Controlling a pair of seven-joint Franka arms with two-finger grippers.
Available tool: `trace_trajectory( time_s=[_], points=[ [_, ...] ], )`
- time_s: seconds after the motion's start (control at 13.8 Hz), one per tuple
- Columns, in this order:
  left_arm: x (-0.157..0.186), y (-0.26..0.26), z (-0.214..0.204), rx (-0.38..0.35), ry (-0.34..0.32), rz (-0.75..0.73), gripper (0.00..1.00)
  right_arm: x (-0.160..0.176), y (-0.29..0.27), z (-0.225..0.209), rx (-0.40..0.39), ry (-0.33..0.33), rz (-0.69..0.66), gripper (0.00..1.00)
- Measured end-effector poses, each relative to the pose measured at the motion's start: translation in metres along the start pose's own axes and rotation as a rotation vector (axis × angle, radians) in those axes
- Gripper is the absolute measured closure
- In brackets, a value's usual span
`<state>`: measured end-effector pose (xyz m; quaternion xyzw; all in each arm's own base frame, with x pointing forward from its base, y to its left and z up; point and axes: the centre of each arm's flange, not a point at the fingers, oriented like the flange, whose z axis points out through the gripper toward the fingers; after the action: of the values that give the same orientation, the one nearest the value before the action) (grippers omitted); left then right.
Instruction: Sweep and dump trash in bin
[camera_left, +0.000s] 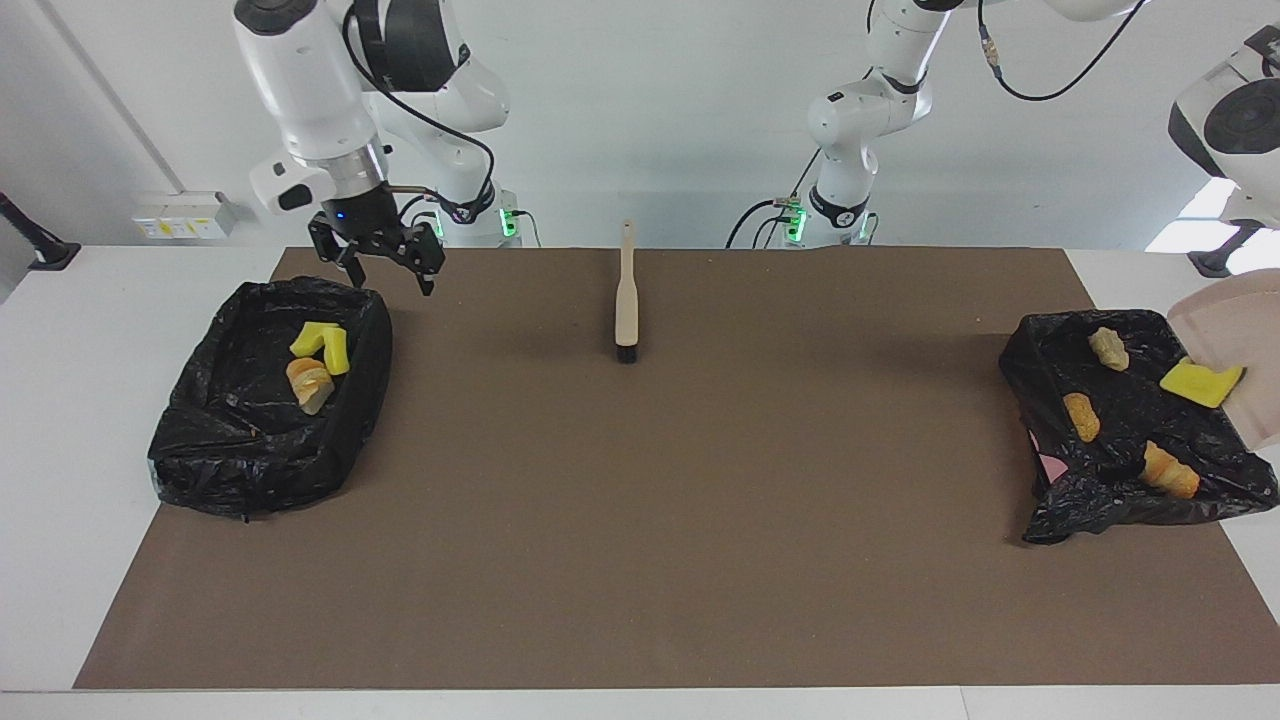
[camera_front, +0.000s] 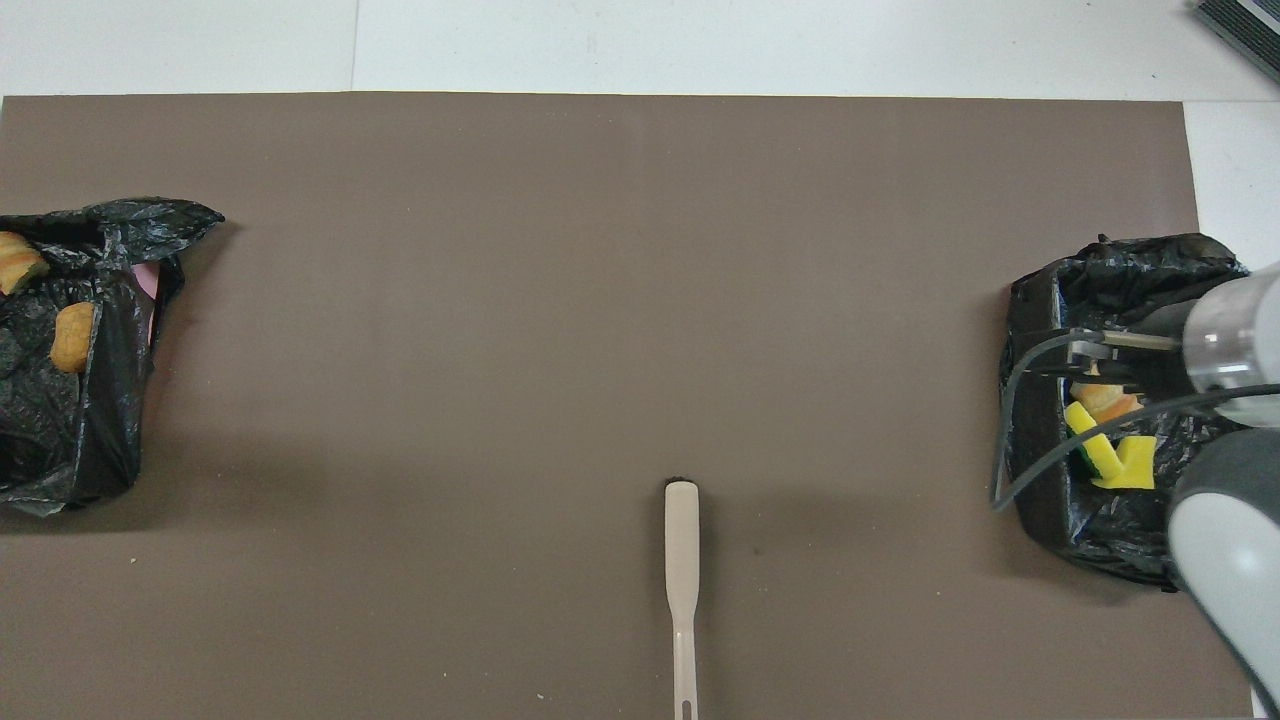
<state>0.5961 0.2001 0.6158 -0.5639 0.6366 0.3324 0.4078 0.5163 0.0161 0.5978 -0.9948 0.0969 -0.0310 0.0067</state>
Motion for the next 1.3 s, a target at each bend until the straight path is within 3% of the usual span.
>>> trace_trajectory(
  time_s=[0.29, 0.51, 0.72, 1.3],
  points=[
    [0.002, -0.001, -0.014, -0.013, -0.02, -0.026, 0.69, 0.001, 0.041, -0.068, 0.0, -0.027, -0.03, 0.0],
    [0.014, -0.002, -0.024, -0.059, 0.022, -0.037, 0.69, 0.01, 0.043, -0.067, -0.001, -0.022, -0.037, 0.0],
    [0.038, -0.007, -0.045, -0.076, 0.143, -0.049, 0.69, 0.013, 0.04, -0.062, -0.004, -0.031, -0.042, 0.0],
    [0.125, -0.003, -0.126, -0.22, 0.53, -0.203, 0.69, 0.014, 0.045, -0.067, -0.045, -0.015, -0.131, 0.0]
  ],
)
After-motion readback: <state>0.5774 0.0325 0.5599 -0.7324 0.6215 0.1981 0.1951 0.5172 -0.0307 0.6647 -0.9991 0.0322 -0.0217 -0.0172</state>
